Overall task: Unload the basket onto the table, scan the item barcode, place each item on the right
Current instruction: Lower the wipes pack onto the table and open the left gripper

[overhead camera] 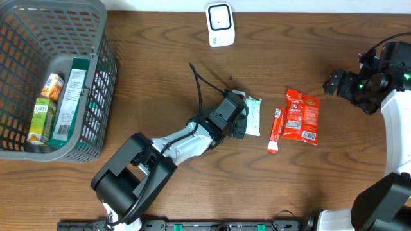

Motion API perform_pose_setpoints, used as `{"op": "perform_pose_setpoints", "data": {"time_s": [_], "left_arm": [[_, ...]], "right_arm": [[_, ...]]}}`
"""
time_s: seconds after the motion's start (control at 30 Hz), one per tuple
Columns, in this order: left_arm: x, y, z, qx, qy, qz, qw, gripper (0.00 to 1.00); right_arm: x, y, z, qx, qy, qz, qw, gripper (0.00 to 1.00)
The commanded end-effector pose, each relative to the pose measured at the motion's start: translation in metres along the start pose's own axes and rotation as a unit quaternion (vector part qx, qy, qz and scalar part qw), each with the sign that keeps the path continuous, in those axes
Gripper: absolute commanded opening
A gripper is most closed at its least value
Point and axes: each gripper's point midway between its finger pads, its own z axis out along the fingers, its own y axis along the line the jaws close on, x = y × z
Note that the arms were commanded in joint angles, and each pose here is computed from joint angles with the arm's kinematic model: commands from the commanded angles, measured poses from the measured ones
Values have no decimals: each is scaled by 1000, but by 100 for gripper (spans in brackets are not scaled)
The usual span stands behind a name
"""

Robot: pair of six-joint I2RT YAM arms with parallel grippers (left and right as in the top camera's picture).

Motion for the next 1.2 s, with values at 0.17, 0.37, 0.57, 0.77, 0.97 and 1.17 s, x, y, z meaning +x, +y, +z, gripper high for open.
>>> {"op": "perform_pose_setpoints", "data": {"time_s": [0.17,0.37,0.57,0.77,0.97,1.17], "left_arm": [[-33,46,-7,-122,-76,-8,990,32],[-37,48,-4,-73,-58,-30,995,32],[-25,50,10,-73,-43,-28,996,32],[-17,39,21,-33,-26,-28,999,32],[-12,23,23,7,-11,-25,1000,32],[-14,15,23,16,-18,-6,1000,32]], "right_arm": [[-3,-1,-1,-1,-3,-3,1000,99],[-3,-1,-1,-1,-3,-3,1000,99],[-3,-1,-1,-2,-3,-3,1000,99],[-3,-1,-1,-2,-3,-3,1000,99],[-3,-1,-1,-2,-3,-3,1000,99],[-3,-1,-1,-2,-3,-3,1000,99]]}}
